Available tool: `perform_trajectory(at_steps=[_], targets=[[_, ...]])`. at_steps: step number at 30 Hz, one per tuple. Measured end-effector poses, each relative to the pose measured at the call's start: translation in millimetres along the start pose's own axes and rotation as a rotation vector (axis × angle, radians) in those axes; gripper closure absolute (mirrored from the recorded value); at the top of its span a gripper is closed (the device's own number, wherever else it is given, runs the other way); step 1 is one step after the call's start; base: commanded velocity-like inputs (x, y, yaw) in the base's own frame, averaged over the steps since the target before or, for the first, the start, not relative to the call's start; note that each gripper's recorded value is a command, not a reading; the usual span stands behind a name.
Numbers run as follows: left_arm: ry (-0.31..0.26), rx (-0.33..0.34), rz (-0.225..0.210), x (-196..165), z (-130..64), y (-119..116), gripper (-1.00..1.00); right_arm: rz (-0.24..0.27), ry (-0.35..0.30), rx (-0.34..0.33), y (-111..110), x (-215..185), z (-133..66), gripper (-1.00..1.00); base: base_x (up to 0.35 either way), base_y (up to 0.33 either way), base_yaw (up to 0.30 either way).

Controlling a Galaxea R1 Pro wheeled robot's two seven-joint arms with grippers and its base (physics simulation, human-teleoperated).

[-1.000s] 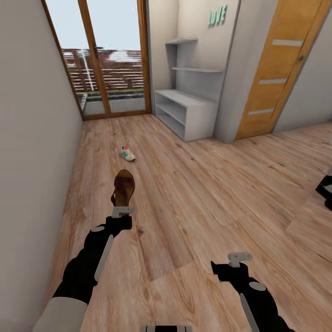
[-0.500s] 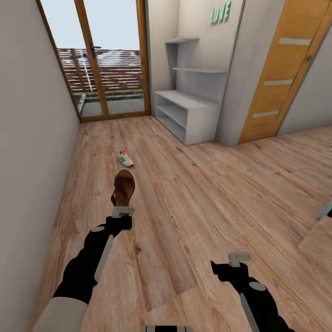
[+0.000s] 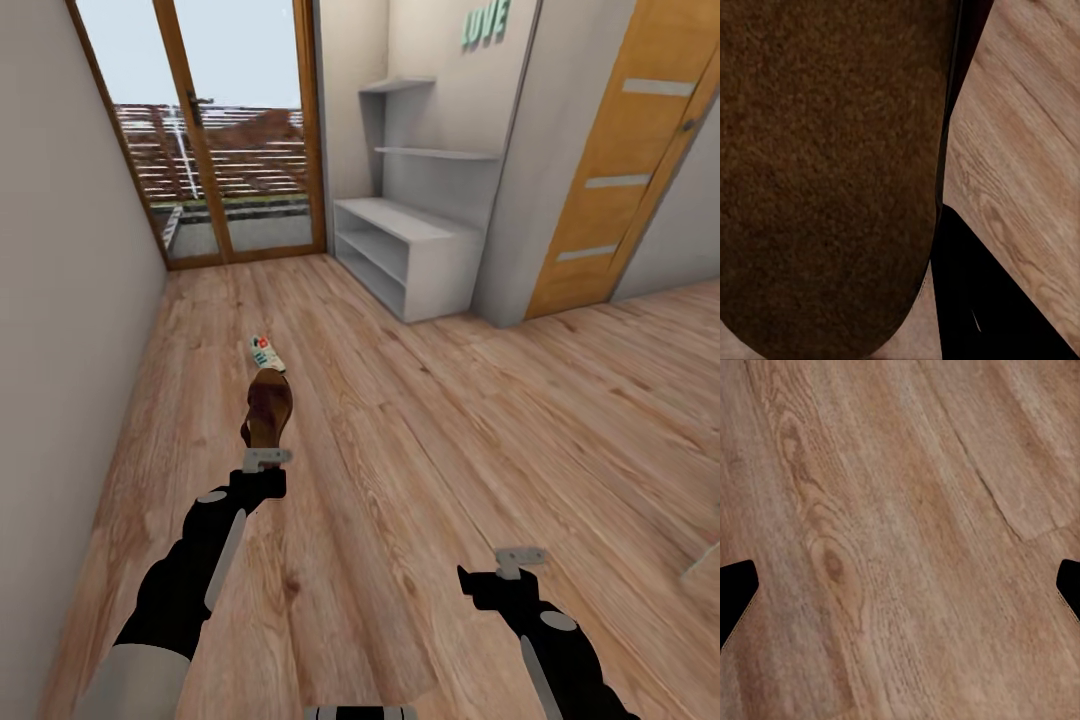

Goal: Pick up the two gym shoes and the two sandals from the corridor floor and place them onto the hallstand (shoe rack) in the corridor, making sure they are on the rack and not on the floor. Arrange them so the two gym shoes are next to each other and the two sandals are next to each other.

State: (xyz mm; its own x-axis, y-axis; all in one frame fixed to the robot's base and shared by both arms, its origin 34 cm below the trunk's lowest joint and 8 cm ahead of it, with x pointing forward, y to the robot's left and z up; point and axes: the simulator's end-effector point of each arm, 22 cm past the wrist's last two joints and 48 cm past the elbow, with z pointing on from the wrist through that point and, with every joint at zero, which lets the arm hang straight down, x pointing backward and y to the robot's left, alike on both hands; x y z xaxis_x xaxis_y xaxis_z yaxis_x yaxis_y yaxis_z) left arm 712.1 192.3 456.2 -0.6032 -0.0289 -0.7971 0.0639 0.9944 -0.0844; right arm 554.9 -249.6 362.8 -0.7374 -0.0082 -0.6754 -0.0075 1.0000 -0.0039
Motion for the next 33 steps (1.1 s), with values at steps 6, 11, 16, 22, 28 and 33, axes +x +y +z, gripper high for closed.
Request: perform_trajectory(at_steps=[6,11,16,22,28,33], targets=[[0.0,0.0,0.0,0.1,0.0,0.1,1.0,0.0,0.0,0.0,0.0,0.0,0.0,-1.0,0.344,0.0,0.0],[0.0,0.0,0.0,0.1,0.0,0.1,1.0,0.0,0.0,0.0,0.0,0.0,0.0,-1.0,0.344,0.0,0.0],[0.0,0.0,0.0,0.1,0.0,0.0,1.0,0.0,0.0,0.0,0.1,0.0,0.0,-1.0,0.344,0.0,0.0],[0.0,0.0,0.0,-0.1,-0.1,0.0,1.0,0.0,0.0,0.0,0.0,0.0,-0.1,-1.0,0.344,0.0,0.0],[-0.007,0.0,0.001,-4.0,-2.5,-0.4,1.0,0.0,-0.008,0.0,0.0,-3.3,-1.9,-1.0,0.344,0.0,0.0],[-0.011,0.0,0.001,-5.7,-3.6,-0.6,1.0,0.001,-0.011,0.0,-0.2,-4.6,-2.6,-1.0,0.344,0.0,0.0]])
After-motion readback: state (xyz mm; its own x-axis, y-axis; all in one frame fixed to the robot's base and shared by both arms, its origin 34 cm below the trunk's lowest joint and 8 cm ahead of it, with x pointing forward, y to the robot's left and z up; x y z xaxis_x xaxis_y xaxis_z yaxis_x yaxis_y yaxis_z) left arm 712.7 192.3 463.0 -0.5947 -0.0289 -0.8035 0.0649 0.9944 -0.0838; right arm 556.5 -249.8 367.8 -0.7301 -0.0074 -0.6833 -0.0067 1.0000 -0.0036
